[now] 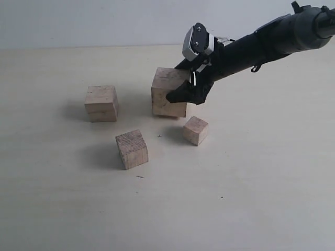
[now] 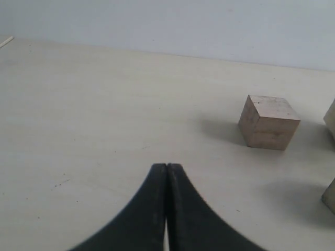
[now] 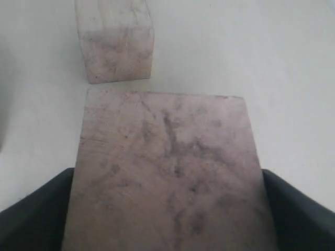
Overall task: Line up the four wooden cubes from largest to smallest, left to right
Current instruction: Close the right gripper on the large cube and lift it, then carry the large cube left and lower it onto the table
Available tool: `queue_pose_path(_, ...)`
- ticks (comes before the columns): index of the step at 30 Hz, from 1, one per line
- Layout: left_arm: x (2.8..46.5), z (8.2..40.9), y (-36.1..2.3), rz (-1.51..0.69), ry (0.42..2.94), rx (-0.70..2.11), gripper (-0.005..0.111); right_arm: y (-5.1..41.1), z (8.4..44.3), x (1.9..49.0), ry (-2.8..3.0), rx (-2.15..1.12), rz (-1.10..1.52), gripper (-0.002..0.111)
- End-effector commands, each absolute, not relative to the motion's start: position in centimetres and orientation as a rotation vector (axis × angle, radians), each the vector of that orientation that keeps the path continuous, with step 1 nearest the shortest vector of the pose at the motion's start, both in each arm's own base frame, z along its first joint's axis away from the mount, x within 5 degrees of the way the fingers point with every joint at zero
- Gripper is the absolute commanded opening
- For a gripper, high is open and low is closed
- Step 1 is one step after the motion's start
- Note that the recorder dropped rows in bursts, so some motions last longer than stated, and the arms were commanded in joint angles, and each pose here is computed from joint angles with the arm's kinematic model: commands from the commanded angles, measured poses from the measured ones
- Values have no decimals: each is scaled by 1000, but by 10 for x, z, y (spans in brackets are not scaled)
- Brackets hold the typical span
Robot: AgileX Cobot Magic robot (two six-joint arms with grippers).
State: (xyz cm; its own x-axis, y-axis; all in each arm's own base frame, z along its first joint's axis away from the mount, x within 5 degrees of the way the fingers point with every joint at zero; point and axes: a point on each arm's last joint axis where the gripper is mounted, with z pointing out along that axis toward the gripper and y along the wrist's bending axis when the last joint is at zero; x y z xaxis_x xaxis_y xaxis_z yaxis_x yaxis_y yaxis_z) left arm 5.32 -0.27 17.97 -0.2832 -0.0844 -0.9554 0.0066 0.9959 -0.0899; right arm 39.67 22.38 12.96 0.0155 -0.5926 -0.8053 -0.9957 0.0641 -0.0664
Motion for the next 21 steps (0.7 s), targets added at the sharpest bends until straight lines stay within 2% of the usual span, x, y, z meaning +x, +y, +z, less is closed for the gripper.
queue_pose_path(1,53,181,-3,-97,1840,-54,0,226,191,389,1534,-1568,752,0)
queue_pose_path(4,53,181,-3,-97,1840,-54,0,235,226,375,1460,-1530,833,0)
queue_pose_path(7,53,181,-3,-97,1840,-54,0,275,241,341,1346,-1599,936,0)
queue_pose_path(10,53,181,-3,-97,1840,-54,0,328,225,305,1313,-1690,942,0)
queue_pose_path(14,53,181,-3,-97,1840,-54,0,368,196,281,1316,-1772,913,0)
queue_pose_path(21,53,181,-3,-97,1840,-54,0,391,174,288,1347,-1777,948,0)
